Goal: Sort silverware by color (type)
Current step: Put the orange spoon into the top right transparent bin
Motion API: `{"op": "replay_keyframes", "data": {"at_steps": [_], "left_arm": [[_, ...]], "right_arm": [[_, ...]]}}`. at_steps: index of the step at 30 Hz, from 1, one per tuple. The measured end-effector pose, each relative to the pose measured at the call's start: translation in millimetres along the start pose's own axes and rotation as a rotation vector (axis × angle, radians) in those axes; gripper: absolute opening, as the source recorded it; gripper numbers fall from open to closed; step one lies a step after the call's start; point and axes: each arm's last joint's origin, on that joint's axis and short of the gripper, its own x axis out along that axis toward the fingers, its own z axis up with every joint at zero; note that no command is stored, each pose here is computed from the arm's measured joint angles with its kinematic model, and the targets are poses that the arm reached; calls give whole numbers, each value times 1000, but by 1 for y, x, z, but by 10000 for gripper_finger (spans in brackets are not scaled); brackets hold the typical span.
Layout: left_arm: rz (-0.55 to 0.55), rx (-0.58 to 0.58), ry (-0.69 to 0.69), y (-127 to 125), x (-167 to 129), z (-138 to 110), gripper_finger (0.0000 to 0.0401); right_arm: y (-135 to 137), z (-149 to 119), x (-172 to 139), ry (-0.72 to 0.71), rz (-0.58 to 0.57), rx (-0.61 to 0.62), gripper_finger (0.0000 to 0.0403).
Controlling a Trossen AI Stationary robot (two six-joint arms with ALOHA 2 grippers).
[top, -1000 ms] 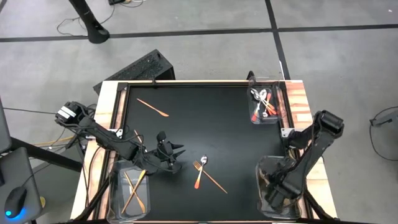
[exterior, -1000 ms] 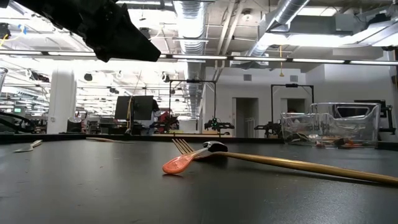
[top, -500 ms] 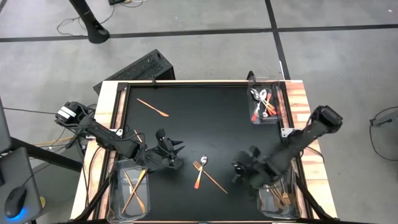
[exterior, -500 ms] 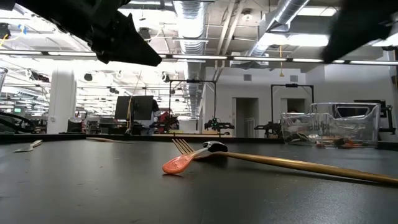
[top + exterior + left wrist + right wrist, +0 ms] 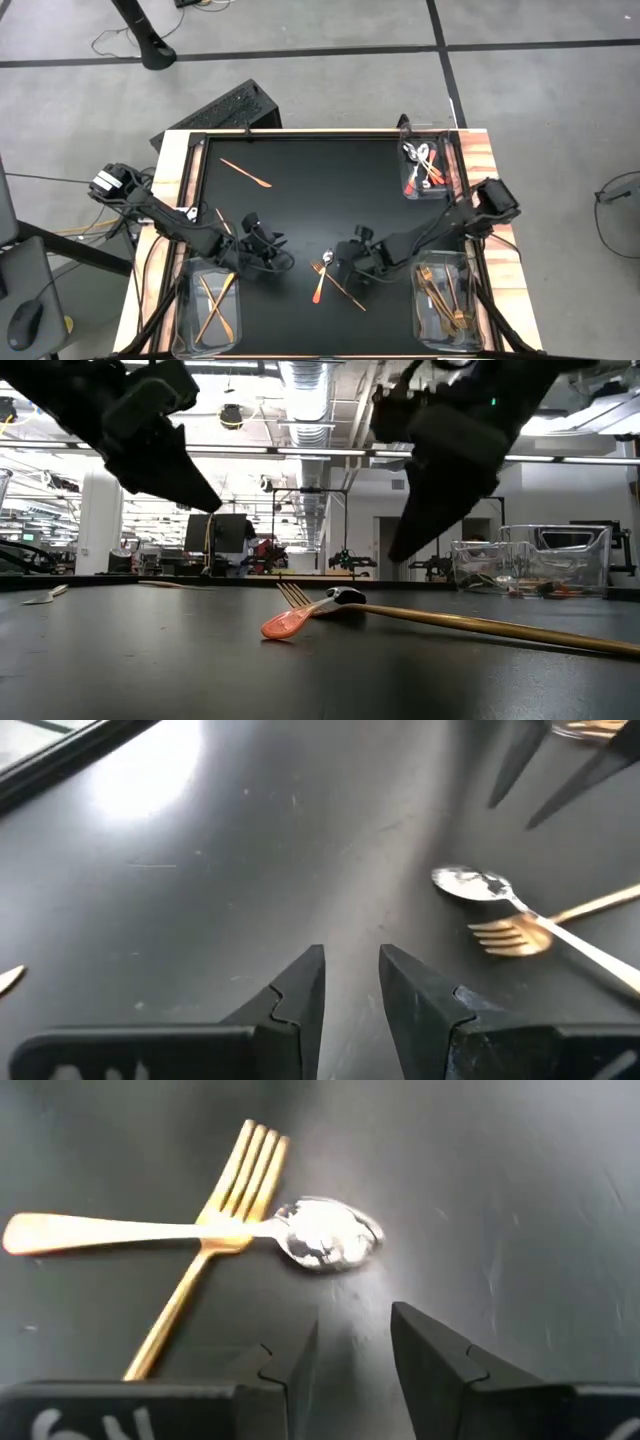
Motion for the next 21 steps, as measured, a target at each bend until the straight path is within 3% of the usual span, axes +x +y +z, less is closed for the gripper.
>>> {"op": "replay_keyframes", "data": {"at_steps": [4,9,15,21], "left_arm": [[-10,5,-3,-2,-2,-1,87],[-3,14,-7,-2,-2,-1,87],[33,38,-32,0,-2,-1,87],[35,51,-34,0,-2,0,87]], "right_arm": [[6,-3,23,-21,6,-161,150],[14,-8,46,-60,10,-264,153],[14,-11,55,-108,-137,-286,156],[23,-11,52,-202,-226,-470,155]]}}
